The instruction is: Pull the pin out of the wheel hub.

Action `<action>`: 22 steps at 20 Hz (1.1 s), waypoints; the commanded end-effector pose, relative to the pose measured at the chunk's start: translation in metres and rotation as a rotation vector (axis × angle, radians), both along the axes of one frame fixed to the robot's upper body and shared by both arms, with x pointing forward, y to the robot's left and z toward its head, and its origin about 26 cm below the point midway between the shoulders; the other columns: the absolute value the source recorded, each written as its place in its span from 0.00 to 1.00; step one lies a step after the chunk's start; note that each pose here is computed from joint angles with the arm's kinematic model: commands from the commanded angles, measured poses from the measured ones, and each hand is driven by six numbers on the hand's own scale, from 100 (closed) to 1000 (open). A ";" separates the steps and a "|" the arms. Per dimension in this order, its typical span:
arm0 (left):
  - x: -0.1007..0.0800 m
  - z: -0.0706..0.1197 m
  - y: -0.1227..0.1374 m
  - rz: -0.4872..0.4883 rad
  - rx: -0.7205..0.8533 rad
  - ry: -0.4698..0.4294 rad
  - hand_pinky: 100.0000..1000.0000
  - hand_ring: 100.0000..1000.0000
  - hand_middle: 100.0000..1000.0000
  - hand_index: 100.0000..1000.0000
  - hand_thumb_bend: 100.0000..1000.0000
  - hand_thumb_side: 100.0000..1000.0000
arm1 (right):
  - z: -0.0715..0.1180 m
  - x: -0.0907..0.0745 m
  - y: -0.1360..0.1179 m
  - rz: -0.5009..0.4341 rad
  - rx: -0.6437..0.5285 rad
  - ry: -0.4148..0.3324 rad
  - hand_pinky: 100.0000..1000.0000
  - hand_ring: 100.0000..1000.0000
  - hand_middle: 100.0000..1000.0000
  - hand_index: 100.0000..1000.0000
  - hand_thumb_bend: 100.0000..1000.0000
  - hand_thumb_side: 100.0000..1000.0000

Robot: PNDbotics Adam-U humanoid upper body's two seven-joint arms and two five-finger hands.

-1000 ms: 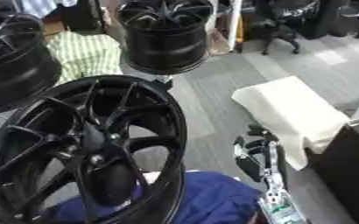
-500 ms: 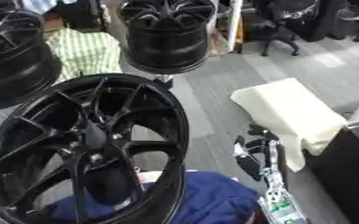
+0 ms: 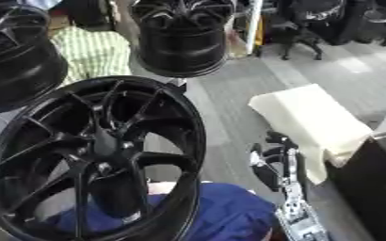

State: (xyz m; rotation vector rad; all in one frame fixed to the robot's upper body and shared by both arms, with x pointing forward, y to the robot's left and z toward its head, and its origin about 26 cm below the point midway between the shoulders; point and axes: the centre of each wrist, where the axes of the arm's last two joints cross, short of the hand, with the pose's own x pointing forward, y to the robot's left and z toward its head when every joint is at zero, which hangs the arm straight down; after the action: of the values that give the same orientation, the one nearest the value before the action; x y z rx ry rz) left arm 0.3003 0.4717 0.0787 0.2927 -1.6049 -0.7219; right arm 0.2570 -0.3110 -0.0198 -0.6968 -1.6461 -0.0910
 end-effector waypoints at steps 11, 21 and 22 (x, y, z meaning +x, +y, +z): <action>-0.018 0.011 -0.080 0.280 -0.341 -0.126 0.59 0.63 0.57 0.74 0.00 0.40 | 0.007 0.002 0.001 -0.007 0.013 -0.026 0.44 0.48 0.61 0.74 0.06 0.01; -0.023 -0.004 -0.107 0.319 -0.373 -0.040 0.58 0.61 0.55 0.74 0.00 0.39 | 0.007 0.004 0.004 0.005 0.016 -0.026 0.44 0.48 0.60 0.74 0.05 0.01; -0.023 -0.005 -0.108 0.316 -0.373 -0.034 0.58 0.61 0.55 0.74 0.00 0.39 | 0.008 0.004 0.005 0.006 0.016 -0.027 0.44 0.48 0.60 0.74 0.05 0.01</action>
State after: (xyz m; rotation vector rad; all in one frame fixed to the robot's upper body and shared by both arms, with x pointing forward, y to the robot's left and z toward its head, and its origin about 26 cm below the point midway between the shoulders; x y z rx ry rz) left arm 0.2762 0.3648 0.0683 0.2706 -1.6296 -0.1529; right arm 0.2574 -0.3059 -0.0211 -0.6814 -1.6397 -0.1104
